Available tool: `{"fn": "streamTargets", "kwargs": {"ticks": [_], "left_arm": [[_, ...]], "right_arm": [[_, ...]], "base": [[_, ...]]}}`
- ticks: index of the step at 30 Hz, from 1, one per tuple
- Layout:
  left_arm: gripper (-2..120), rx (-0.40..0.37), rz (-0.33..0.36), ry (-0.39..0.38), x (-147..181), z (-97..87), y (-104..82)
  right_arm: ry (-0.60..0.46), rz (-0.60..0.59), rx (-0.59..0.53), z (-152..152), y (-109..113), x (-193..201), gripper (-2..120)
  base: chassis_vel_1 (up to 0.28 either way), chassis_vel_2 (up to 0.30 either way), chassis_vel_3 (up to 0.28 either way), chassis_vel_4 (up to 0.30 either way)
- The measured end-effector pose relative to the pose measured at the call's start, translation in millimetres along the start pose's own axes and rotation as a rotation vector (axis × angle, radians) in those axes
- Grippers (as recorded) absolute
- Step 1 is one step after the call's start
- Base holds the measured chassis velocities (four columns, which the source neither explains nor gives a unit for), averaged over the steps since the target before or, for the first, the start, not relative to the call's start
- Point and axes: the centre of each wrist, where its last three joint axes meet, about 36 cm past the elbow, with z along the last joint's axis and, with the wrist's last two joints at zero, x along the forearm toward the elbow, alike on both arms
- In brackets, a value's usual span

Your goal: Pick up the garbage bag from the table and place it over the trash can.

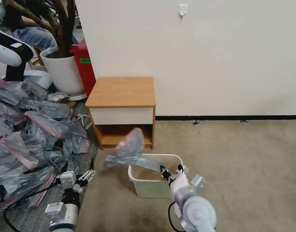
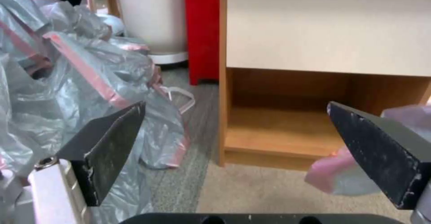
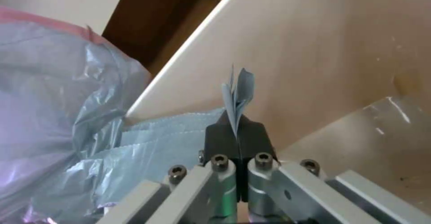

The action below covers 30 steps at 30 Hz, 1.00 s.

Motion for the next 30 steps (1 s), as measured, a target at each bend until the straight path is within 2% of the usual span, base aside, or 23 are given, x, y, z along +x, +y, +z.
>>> {"fn": "streamTargets", "kwargs": {"ticks": [11,17,20,21,25,26,30], "left_arm": [[100,-0.011,0.004,-0.006,-2.2,-1.4,3.8],[100,-0.008,0.004,-0.007,-2.6,-1.5,3.0],[100,-0.004,0.005,-0.005,-2.5,-0.8,1.4],[100,-0.004,0.005,-0.005,-2.5,-0.8,1.4],[100,-0.002,0.007,-0.001,-1.9,0.5,-0.5],[100,-0.002,0.007,-0.001,-1.9,0.5,-0.5],[100,-0.001,0.006,0.003,-0.4,1.8,-2.9]], "right_arm": [[-0.004,-0.036,0.157,9.0,-8.0,-0.6,0],[-0.011,-0.034,0.205,8.5,-6.9,-1.3,0],[-0.019,-0.040,0.221,7.9,-4.1,0.4,15],[-0.019,-0.040,0.221,7.9,-4.1,0.4,15],[-0.035,-0.051,0.231,3.3,-0.8,3.7,32],[-0.035,-0.051,0.231,3.3,-0.8,3.7,32],[-0.053,-0.062,0.244,-3.7,1.7,8.4,52]], "base": [[0.000,0.000,0.000,0.000],[0.000,0.000,0.000,0.000],[0.000,0.000,0.000,0.000],[0.000,0.000,0.000,0.000],[0.000,0.000,0.000,0.000],[0.000,0.000,0.000,0.000],[0.000,0.000,0.000,0.000]]}}
